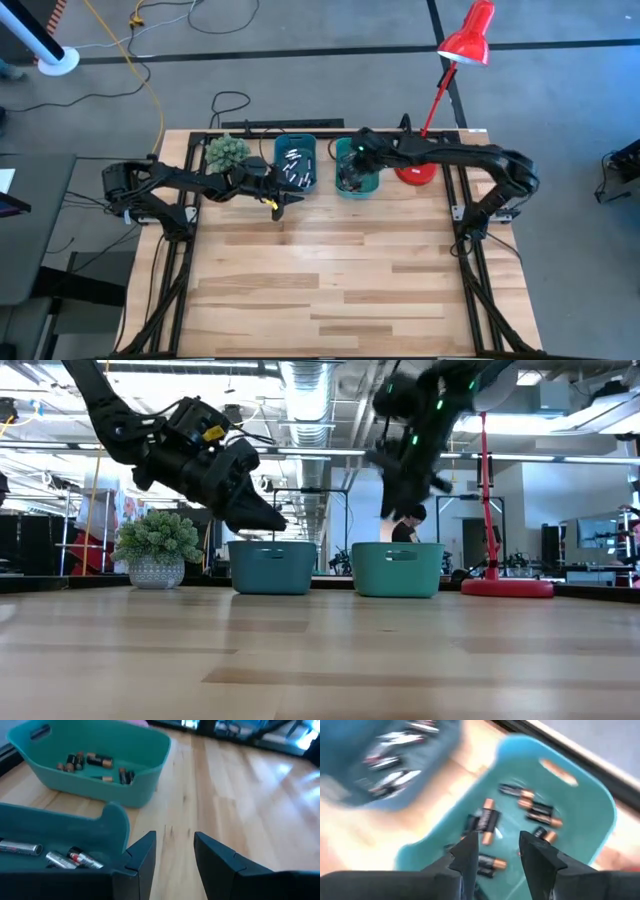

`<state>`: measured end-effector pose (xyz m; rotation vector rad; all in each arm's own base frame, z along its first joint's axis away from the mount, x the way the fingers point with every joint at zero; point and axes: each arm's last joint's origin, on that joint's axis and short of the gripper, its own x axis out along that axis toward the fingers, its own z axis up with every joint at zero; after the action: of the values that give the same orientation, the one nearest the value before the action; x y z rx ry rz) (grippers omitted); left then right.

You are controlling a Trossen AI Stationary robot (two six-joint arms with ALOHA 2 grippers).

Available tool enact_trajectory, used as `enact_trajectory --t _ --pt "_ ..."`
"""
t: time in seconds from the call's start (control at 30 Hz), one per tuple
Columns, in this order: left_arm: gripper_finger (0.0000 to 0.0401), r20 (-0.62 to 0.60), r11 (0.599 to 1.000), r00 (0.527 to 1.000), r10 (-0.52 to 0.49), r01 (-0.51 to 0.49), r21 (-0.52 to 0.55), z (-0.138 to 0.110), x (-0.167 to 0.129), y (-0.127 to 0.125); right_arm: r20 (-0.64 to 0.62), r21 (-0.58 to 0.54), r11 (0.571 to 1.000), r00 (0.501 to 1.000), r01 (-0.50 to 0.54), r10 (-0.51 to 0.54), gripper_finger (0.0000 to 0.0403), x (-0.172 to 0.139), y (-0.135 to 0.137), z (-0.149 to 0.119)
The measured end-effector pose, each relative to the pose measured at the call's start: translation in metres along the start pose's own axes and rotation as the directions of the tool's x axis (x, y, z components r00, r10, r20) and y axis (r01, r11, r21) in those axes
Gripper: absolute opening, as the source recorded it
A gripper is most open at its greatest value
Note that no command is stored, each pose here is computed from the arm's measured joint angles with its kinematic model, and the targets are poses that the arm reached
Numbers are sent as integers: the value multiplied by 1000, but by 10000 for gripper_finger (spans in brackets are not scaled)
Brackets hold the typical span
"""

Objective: Sort batteries
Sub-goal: Return to Home Position

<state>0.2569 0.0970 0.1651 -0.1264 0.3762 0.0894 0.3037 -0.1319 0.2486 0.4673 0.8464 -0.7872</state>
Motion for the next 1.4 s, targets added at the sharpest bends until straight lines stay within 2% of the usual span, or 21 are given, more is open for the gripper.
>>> enact_trajectory --t 0.17,0.3,0.43,0.6,0.7,0.77,0.87,0.97,1.1,1.2,1.4 --pt "127 62 999 998 1 2 -47 18 -17 -5 71 -224 974 996 -34 51 148 -47 24 -14" --pt "127 95 998 994 44 -41 -38 34 -42 -11 122 -306 951 989 -40 81 147 -73 35 -38" --pt "127 110 990 988 109 -97 -107 46 -75 -19 107 -272 958 987 -87 120 147 -80 25 -76" --pt "127 133 987 981 142 -130 -96 50 -111 -38 120 -211 964 975 -161 189 147 -83 10 -113" --pt "127 175 986 975 135 -116 -116 43 -123 -50 142 -200 956 959 -216 246 147 -88 7 -124" --pt "127 214 990 973 89 -63 -125 32 -125 -60 150 -219 948 952 -230 265 147 -92 6 -126" --pt "127 265 992 964 26 9 -129 12 -121 -73 147 -316 926 954 -205 261 147 -93 5 -126" --pt "127 269 997 963 -13 33 -70 -14 -115 -82 139 -433 887 960 -162 243 147 -91 2 -125" --pt "127 249 995 968 -41 61 -73 -41 -113 -87 144 -420 892 958 -166 247 147 -91 3 -125" --pt "127 271 992 960 -70 96 -85 -47 -116 -88 137 -452 875 955 -175 262 147 -92 3 -125" --pt "127 327 990 940 -95 123 -65 -53 -127 -88 71 -466 846 942 -260 329 147 -91 3 -125"
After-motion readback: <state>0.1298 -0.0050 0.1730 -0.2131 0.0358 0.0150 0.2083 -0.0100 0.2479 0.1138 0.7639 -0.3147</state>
